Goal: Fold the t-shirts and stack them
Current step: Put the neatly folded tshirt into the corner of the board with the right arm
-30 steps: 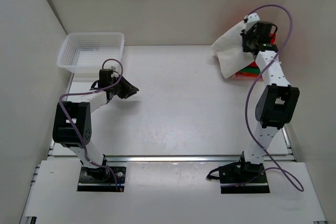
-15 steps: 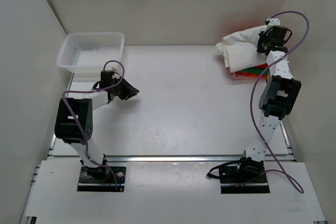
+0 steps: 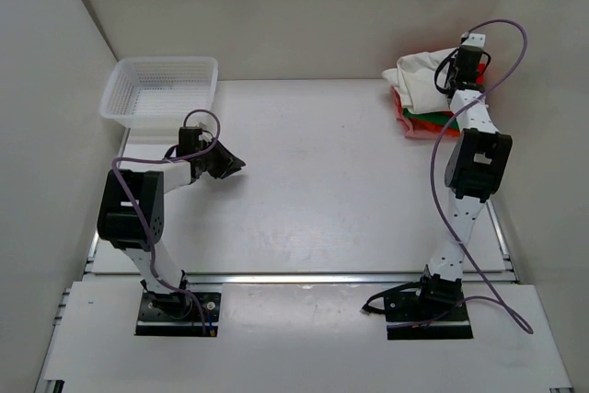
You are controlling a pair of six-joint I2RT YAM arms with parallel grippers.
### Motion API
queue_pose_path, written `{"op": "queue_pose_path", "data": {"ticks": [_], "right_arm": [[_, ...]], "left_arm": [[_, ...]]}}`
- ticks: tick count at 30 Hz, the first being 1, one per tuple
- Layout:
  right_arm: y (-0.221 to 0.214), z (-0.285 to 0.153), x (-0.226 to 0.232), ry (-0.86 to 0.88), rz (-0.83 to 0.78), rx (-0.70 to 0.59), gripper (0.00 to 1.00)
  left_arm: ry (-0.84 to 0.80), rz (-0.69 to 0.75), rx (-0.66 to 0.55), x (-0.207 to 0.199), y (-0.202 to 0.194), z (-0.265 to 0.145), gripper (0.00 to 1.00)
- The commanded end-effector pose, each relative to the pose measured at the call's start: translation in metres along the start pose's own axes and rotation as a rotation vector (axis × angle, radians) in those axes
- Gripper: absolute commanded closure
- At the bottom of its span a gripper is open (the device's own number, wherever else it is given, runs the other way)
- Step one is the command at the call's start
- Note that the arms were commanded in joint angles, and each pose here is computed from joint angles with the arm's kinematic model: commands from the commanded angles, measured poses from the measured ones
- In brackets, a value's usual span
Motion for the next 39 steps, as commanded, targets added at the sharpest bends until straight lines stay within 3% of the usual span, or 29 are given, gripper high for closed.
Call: {"op": "queue_pose_path", "data": {"ticks": [1, 3, 5, 6, 7, 8, 9, 10, 11, 15, 16, 20, 22, 26, 28, 31, 36, 39], "right_arm": [[0.014, 0.008, -0.015, -0.171, 0.006, -0.051, 1.00], [0.010, 0.013, -0.019, -0.192, 0.002, -0.042, 1.00], [0.004, 0.018, -0.016, -0.178, -0.024, -0.027, 0.87], [0.006, 0.016, -0.019, -0.196, -0.016, -0.032, 0.68], [0.009, 0.013, -0.022, -0.222, -0.009, -0.036, 0.44], [0.011, 0.011, -0.023, -0.248, -0.006, -0.036, 0.28], [0.024, 0.003, -0.023, -0.264, 0.009, -0.062, 0.22], [0.031, -0.003, -0.029, -0.288, 0.011, -0.071, 0.16], [0.037, -0.008, -0.031, -0.299, 0.017, -0.076, 0.13], [0.081, -0.052, -0.047, -0.289, 0.075, -0.164, 0.09], [0.089, -0.069, -0.050, -0.280, 0.083, -0.183, 0.01], [0.099, -0.129, -0.056, -0.157, 0.099, -0.261, 0.01], [0.062, -0.145, -0.043, -0.100, 0.075, -0.199, 0.01], [0.037, -0.205, -0.030, 0.024, 0.085, -0.180, 0.01], [-0.004, -0.228, -0.007, 0.116, 0.057, -0.088, 0.01], [-0.028, -0.273, 0.016, 0.222, -0.003, -0.036, 0.01], [-0.091, -0.331, 0.038, 0.436, 0.005, 0.175, 0.01], [-0.125, -0.352, 0.039, 0.459, -0.040, 0.264, 0.01]], "left_arm": [[-0.013, 0.029, -0.001, -0.003, -0.001, 0.003, 0.65], [-0.005, 0.029, 0.003, -0.002, -0.001, 0.002, 0.64], [-0.005, 0.041, 0.009, -0.001, -0.003, 0.001, 0.62], [-0.018, 0.054, 0.007, -0.005, -0.002, -0.001, 0.60], [-0.016, 0.052, 0.012, -0.004, -0.003, -0.002, 0.53], [-0.020, 0.061, 0.010, -0.005, -0.003, -0.003, 0.47], [-0.022, 0.074, 0.018, -0.005, -0.004, -0.005, 0.31], [-0.031, 0.100, 0.017, -0.007, -0.003, -0.007, 0.02], [-0.032, 0.113, 0.027, -0.007, -0.004, -0.008, 0.01], [0.058, 0.177, 0.125, 0.003, -0.012, -0.023, 0.01], [0.088, 0.199, 0.146, 0.007, -0.017, -0.027, 0.02], [0.148, 0.277, 0.164, 0.017, -0.024, -0.048, 0.01], [0.165, 0.312, 0.181, 0.021, -0.033, -0.063, 0.01], [0.184, 0.427, 0.167, 0.020, -0.045, -0.088, 0.01], [0.205, 0.482, 0.133, 0.016, -0.053, -0.104, 0.01], [0.173, 0.631, 0.112, 0.011, -0.070, -0.125, 0.01], [0.081, 0.690, 0.038, 0.019, -0.082, -0.158, 0.01], [0.107, 0.702, 0.018, 0.020, -0.086, -0.164, 0.02]]}}
Point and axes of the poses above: each gripper's point midway between its finger pads, its own z axis out along the fingers, its own x axis along the line the jaws close on, y = z × x, the point moved 7 cm from there along -z, back along the fingers, and after that the axes turned 8 degrees about -z, right-handed, at the moved point
